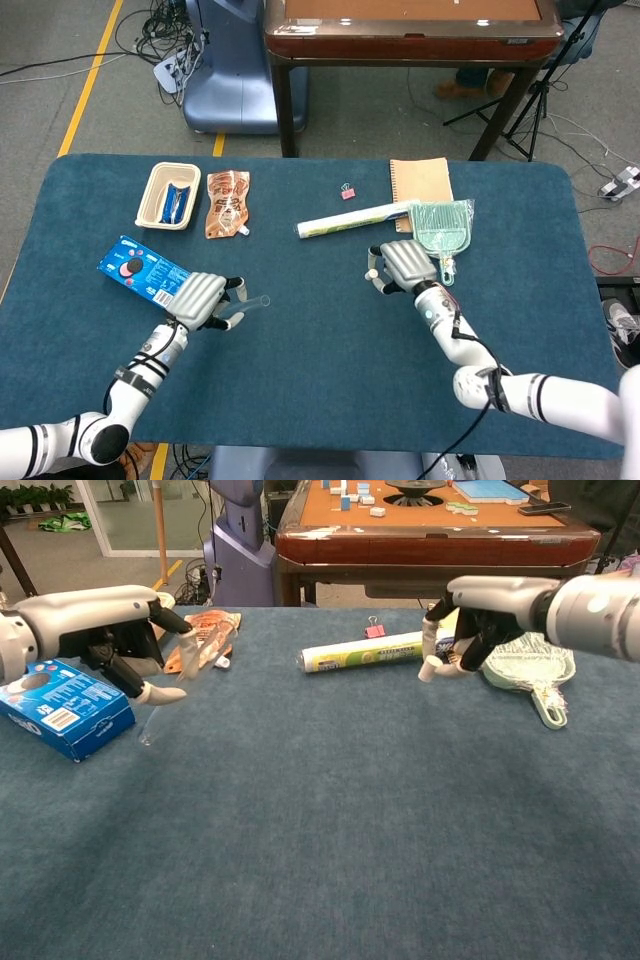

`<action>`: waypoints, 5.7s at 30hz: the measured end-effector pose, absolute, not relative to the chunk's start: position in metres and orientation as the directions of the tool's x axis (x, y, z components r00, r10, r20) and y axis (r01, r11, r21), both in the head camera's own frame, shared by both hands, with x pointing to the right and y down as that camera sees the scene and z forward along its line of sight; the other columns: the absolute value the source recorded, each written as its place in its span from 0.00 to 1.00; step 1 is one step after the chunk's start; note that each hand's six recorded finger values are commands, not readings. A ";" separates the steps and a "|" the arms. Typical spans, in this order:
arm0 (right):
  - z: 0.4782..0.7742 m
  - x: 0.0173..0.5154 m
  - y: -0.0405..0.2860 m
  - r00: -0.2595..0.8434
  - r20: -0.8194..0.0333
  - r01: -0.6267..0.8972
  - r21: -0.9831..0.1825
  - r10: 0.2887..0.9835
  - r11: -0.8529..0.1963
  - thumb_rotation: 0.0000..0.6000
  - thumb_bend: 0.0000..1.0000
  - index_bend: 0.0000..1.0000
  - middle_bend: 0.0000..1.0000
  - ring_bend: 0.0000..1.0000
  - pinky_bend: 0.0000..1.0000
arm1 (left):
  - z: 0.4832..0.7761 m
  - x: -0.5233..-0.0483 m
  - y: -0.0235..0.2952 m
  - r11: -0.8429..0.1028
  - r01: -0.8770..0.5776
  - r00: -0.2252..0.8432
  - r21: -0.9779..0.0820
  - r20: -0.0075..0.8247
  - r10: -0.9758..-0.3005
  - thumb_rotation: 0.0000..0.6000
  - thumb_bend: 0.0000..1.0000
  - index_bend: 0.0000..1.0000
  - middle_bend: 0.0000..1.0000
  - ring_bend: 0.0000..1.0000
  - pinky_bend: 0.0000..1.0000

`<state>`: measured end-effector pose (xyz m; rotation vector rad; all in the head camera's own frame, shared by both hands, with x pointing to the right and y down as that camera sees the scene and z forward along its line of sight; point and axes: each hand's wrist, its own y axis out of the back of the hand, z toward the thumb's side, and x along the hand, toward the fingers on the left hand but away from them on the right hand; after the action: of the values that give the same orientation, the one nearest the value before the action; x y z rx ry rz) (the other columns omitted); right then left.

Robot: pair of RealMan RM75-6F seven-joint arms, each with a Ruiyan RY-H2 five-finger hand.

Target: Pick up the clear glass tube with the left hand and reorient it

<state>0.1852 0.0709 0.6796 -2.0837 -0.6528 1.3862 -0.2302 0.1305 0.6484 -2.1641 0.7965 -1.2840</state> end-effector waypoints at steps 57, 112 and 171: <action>0.577 0.120 0.091 0.621 -0.485 0.285 -0.591 0.615 -0.754 1.00 0.50 0.63 1.00 1.00 1.00 | 0.647 -0.151 0.127 -0.756 -0.336 0.438 -0.562 0.618 -0.653 1.00 0.27 0.64 1.00 1.00 0.94; 0.597 0.111 0.097 0.629 -0.507 0.270 -0.568 0.589 -0.777 1.00 0.50 0.63 1.00 1.00 1.00 | 0.645 -0.144 0.121 -0.769 -0.345 0.439 -0.539 0.632 -0.639 1.00 0.27 0.65 1.00 1.00 0.94; 0.548 0.218 0.072 0.465 -0.451 0.309 -0.723 0.762 -0.618 1.00 0.14 0.20 1.00 1.00 1.00 | 0.725 -0.128 0.148 -0.766 -0.135 0.351 -0.629 0.693 -0.630 1.00 0.27 0.65 1.00 1.00 0.94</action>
<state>0.2178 0.0719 0.5481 -2.1587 -0.8874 1.0612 -0.1280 0.1477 0.7253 -2.1503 0.6656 -1.4095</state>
